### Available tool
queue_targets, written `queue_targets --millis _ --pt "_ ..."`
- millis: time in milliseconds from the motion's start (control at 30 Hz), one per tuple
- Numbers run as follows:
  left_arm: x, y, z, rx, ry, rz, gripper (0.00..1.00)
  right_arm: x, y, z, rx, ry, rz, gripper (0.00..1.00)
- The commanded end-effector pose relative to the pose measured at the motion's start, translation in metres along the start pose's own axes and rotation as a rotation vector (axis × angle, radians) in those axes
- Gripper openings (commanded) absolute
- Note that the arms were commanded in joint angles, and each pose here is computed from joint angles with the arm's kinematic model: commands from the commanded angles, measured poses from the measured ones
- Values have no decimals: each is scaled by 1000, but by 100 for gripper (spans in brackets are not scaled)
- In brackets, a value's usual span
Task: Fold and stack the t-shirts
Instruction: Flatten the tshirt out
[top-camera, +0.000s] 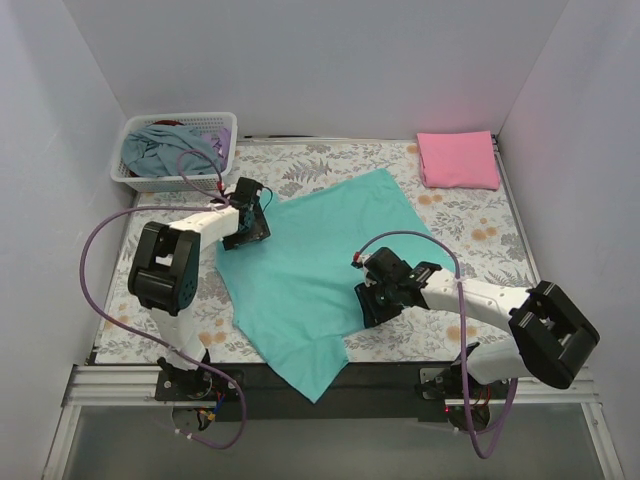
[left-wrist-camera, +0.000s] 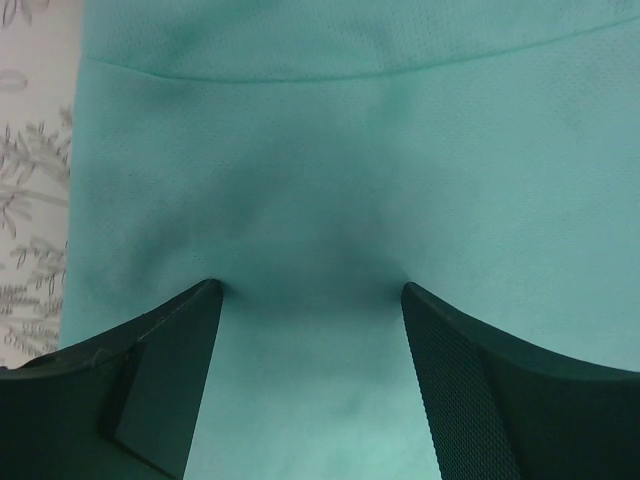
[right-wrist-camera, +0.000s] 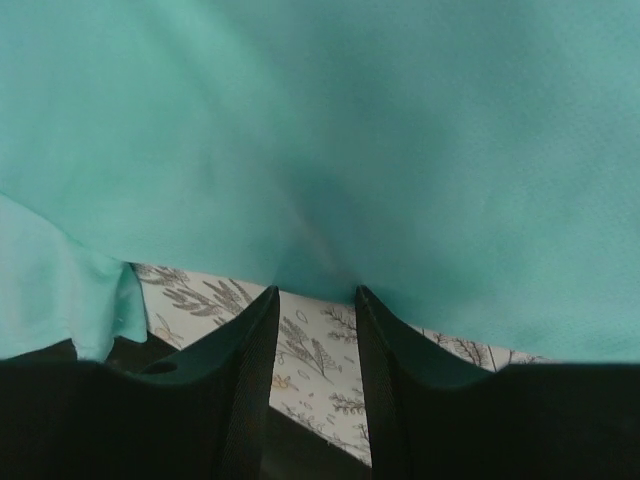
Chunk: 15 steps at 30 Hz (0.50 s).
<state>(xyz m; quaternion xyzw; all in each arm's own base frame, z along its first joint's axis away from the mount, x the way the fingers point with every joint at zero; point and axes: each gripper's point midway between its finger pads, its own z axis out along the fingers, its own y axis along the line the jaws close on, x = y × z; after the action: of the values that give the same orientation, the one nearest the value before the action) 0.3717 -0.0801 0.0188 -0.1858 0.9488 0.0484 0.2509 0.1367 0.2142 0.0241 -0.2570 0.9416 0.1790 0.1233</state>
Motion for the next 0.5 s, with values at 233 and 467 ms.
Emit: queue_targets --millis 233,467 --pt "-36 -33 62 -34 -19 95 72 31 12 6 -30 162 1 43" --pt "-119 -90 72 51 -168 124 76 -25 24 21 -13 103 -34 44"
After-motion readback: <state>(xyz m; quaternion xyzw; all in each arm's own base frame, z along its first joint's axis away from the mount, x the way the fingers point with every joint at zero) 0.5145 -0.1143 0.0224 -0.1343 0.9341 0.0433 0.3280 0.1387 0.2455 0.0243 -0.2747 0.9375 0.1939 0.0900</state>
